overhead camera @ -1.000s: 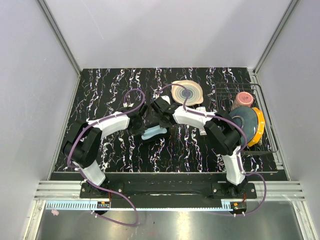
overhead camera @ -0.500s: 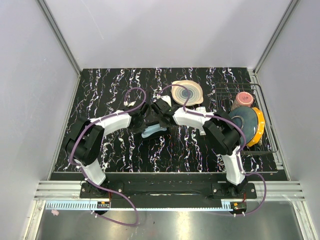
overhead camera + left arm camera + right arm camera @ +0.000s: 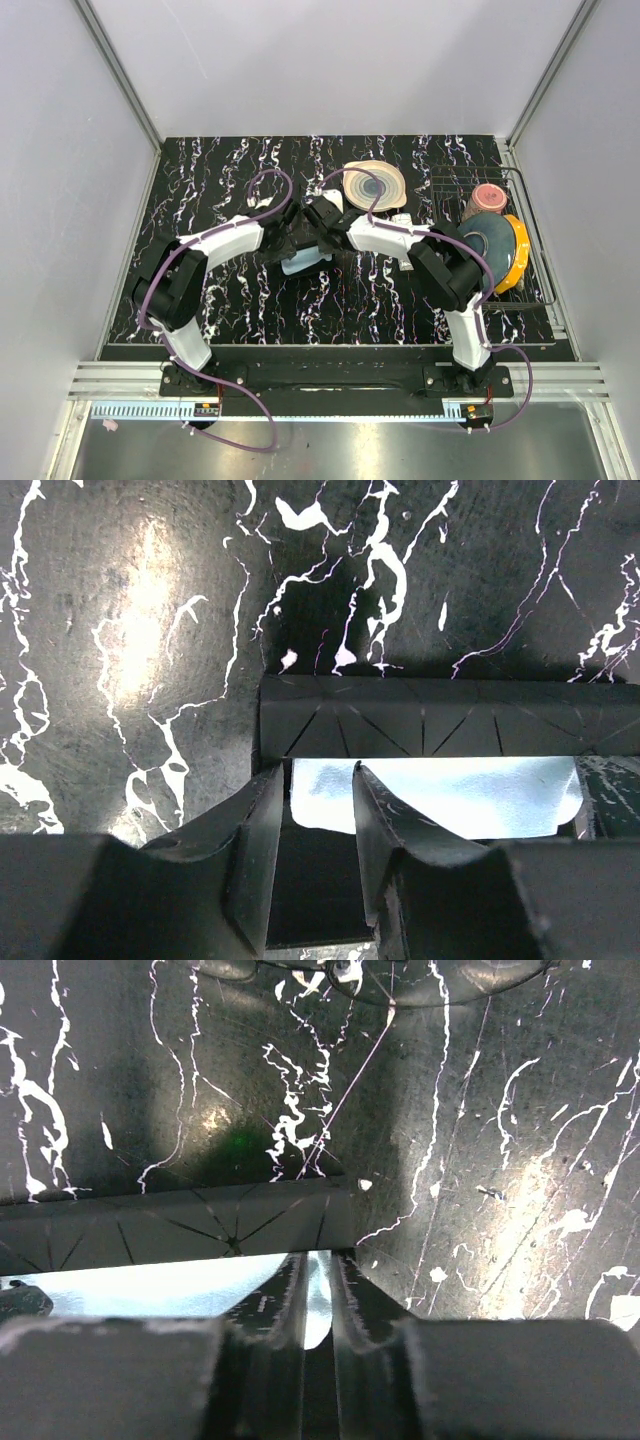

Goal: Organize the sunglasses
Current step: Place the folded cleaning cloth in the sunglasses case, then smooth out the folded cleaning cloth near the sunglasses case.

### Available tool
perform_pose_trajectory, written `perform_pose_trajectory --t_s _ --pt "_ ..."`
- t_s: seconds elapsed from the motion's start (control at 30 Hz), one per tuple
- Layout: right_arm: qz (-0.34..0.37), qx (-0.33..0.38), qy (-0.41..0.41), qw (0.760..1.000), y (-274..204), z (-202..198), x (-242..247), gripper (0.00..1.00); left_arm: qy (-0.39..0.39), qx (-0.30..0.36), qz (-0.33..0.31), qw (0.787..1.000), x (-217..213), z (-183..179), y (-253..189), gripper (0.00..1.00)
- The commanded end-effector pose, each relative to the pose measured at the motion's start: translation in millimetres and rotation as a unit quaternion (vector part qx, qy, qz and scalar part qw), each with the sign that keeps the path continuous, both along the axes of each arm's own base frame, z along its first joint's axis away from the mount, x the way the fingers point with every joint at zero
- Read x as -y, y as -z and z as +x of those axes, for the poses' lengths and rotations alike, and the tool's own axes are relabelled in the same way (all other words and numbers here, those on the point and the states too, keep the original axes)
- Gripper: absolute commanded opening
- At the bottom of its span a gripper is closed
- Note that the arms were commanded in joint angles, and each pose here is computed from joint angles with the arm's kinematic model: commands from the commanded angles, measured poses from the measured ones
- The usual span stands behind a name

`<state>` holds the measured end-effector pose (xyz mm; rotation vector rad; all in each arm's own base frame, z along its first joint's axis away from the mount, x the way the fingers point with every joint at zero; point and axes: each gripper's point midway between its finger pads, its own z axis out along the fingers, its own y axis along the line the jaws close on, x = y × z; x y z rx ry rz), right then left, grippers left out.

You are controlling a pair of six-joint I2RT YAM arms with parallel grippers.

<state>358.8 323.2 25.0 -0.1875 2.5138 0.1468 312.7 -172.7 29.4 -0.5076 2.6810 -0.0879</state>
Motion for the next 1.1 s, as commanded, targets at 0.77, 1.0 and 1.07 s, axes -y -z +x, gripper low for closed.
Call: perform_pose_trajectory --t_s 0.77,1.0,1.07 --pt "0.071 -0.018 -0.054 0.996 -33 -8 -24 0.06 -0.010 0.016 -0.009 1.000 0 4 -47 0.04" --pt "0.075 -0.025 -0.068 0.995 -19 -4 -34 0.02 0.017 0.030 -0.068 0.997 24 12 -39 0.04" --pt "0.075 -0.031 -0.070 0.994 -14 -4 -36 0.02 0.021 0.011 -0.066 0.998 26 8 -24 0.02"
